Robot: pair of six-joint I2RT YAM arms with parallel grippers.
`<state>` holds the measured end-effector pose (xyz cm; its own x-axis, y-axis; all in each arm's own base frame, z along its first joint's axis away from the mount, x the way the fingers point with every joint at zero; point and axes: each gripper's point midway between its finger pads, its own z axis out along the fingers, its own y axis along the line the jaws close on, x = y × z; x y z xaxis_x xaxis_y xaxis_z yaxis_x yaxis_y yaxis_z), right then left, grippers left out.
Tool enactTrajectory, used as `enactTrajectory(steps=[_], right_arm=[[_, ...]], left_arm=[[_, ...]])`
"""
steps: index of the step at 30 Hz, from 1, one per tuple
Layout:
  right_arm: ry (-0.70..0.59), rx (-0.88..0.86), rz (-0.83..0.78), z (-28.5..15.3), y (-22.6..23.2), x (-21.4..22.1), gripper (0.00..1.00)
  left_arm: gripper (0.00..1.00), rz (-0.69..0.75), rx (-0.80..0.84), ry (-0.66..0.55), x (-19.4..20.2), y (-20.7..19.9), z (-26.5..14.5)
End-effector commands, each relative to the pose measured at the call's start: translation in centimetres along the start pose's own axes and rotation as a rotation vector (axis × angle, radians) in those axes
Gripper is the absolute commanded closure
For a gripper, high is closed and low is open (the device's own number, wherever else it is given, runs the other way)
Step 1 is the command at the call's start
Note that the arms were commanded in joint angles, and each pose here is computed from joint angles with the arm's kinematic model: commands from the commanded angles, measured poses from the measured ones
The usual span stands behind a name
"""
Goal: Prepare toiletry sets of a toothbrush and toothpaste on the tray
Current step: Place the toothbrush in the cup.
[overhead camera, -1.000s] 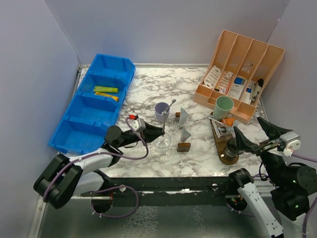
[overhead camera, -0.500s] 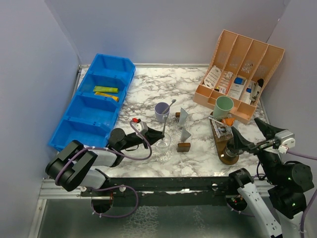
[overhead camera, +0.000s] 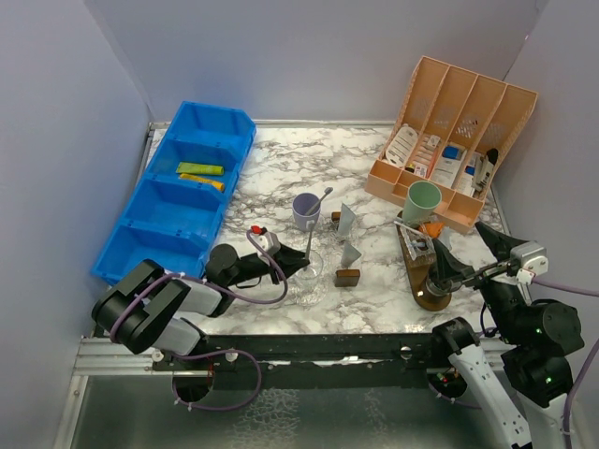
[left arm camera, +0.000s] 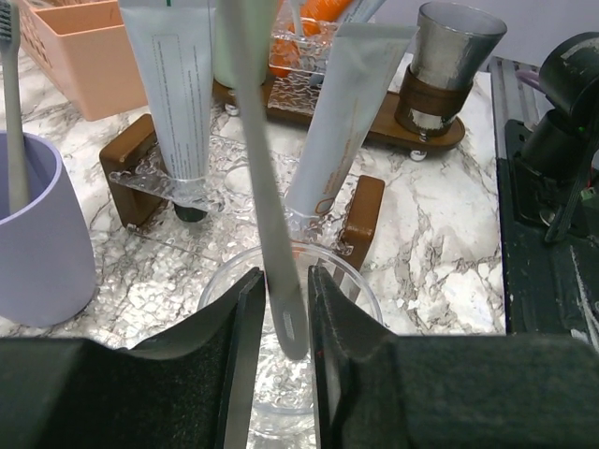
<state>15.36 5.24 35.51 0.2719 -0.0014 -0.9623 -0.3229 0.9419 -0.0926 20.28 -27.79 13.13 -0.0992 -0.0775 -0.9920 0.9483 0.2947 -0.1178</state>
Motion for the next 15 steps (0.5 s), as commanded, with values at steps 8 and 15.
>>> enactTrajectory(steps=[8,15], right_arm=[[-0.031,-0.002,-0.014,0.0,0.0,-0.5,0.08],[-0.019,-0.009,-0.008,-0.3,0.1,-0.4,0.08]], left_arm=[[0.62,0.016,-0.040,-0.070,-2.2,0.0,-0.4],[0.59,-0.007,-0.152,-0.151,-5.6,0.8,-1.5]])
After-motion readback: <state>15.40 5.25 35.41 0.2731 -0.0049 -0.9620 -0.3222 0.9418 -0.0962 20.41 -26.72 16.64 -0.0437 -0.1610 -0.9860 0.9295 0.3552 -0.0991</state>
